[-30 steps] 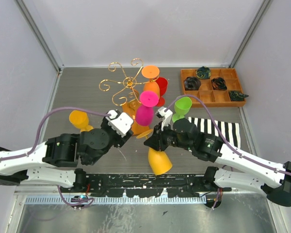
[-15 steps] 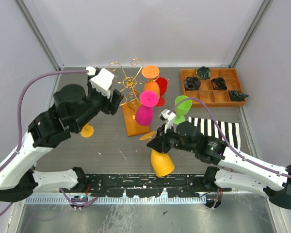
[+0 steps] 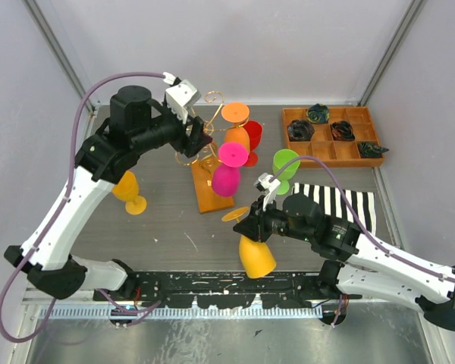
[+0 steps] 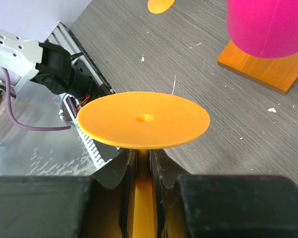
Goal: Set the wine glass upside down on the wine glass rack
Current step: Turn the wine glass upside down at the wine rack.
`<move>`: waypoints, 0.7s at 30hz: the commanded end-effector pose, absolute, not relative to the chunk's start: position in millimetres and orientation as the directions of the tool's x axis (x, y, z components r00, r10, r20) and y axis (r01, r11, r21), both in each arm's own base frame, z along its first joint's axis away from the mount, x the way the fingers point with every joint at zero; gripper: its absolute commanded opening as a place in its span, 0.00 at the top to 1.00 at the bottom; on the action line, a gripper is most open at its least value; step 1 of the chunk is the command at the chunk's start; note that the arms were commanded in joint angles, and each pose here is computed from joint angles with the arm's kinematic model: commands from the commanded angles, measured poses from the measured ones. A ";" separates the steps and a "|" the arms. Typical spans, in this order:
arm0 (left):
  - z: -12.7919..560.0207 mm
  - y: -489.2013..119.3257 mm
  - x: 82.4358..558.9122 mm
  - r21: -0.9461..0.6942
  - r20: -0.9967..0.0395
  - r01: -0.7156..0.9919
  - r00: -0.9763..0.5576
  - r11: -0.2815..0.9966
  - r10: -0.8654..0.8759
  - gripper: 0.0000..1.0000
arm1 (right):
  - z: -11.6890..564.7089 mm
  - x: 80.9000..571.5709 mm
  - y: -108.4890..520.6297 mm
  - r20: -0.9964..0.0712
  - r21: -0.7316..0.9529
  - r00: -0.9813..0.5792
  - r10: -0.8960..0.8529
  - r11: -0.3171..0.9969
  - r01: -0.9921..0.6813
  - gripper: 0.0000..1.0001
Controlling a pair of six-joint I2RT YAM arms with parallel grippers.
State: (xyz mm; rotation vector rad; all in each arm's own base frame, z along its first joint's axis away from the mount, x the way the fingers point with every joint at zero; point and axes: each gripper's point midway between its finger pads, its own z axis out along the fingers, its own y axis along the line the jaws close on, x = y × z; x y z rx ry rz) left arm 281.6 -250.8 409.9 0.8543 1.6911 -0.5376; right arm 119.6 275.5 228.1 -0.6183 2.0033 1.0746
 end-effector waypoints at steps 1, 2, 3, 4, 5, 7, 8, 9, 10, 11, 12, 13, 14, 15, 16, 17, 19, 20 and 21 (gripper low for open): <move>413.9 -262.5 292.7 -0.012 -0.969 0.829 -0.149 0.560 0.199 0.27 | 245.0 119.3 275.6 -0.828 0.488 -0.561 0.000 0.495 -0.719 0.99; 410.9 -263.2 295.2 -0.030 -0.967 0.831 -0.164 0.556 0.194 0.27 | 248.3 120.3 274.5 -0.835 0.486 -0.550 0.019 0.491 -0.723 0.99; 409.8 -262.5 296.2 -0.036 -0.967 0.828 -0.170 0.559 0.190 0.27 | 251.4 122.0 273.7 -0.841 0.486 -0.539 0.038 0.491 -0.723 0.99; 409.3 -261.4 298.1 -0.034 -0.968 0.821 -0.169 0.570 0.185 0.27 | 255.7 124.3 273.0 -0.849 0.484 -0.526 0.061 0.491 -0.725 0.99; 410.2 -259.4 299.7 -0.030 -0.971 0.812 -0.163 0.583 0.176 0.27 | 259.6 125.9 272.5 -0.857 0.478 -0.510 0.076 0.489 -0.730 0.99; 414.2 -255.7 306.3 -0.014 -0.977 0.789 -0.140 0.614 0.158 0.26 | 272.0 130.9 271.1 -0.881 0.453 -0.460 0.113 0.487 -0.747 0.99; 415.2 -253.7 309.1 -0.010 -0.979 0.779 -0.137 0.627 0.154 0.26 | 278.7 131.9 271.0 -0.894 0.434 -0.430 0.125 0.478 -0.764 0.99; 416.7 -252.3 312.2 -0.010 -0.980 0.772 -0.135 0.636 0.149 0.26 | 284.3 132.4 270.8 -0.908 0.411 -0.397 0.134 0.470 -0.782 0.99; 417.9 -252.1 314.8 -0.012 -0.981 0.768 -0.134 0.641 0.142 0.26 | 289.3 135.7 269.1 -0.918 0.391 -0.367 0.149 0.477 -0.787 1.00; 417.3 -252.4 317.4 -0.016 -0.981 0.765 -0.136 0.644 0.138 0.26 | 294.6 136.8 268.2 -0.926 0.376 -0.342 0.160 0.475 -0.795 0.99; 416.1 -252.8 319.8 -0.018 -0.981 0.762 -0.139 0.647 0.137 0.26 | 299.2 136.7 268.4 -0.932 0.361 -0.319 0.170 0.467 -0.807 0.99; 413.7 -253.1 322.4 -0.020 -0.980 0.759 -0.145 0.650 0.139 0.27 | 303.4 135.3 269.3 -0.939 0.344 -0.296 0.176 0.453 -0.823 0.99; 409.4 -253.8 324.7 -0.020 -0.977 0.758 -0.152 0.652 0.147 0.28 | 307.1 134.4 270.4 -0.944 0.329 -0.274 0.186 0.438 -0.836 1.00; 404.6 -253.7 327.5 -0.017 -0.975 0.754 -0.159 0.657 0.158 0.28 | 309.3 132.5 271.9 -0.948 0.314 -0.252 0.196 0.420 -0.851 0.99; 399.2 -252.6 330.5 -0.014 -0.972 0.747 -0.168 0.665 0.167 0.28 | 308.8 131.2 273.4 -0.952 0.295 -0.229 0.202 0.406 -0.865 0.99; 395.7 -250.7 334.1 -0.011 -0.970 0.736 -0.172 0.677 0.172 0.28 | 309.6 130.7 274.3 -0.955 0.276 -0.204 0.215 0.395 -0.876 0.99; 389.0 -248.1 339.2 -0.012 -0.968 0.719 -0.183 0.695 0.173 0.28 | 306.2 131.1 275.7 -0.963 0.228 -0.149 0.223 0.387 -0.894 0.99; 387.0 -246.1 341.5 -0.016 -0.967 0.710 -0.190 0.704 0.169 0.29 | 306.2 131.5 276.4 -0.966 0.200 -0.117 0.230 0.384 -0.901 0.99; 386.0 -244.5 343.8 -0.020 -0.967 0.701 -0.194 0.713 0.164 0.28 | 302.0 132.2 277.6 -0.971 0.170 -0.087 0.224 0.383 -0.908 0.99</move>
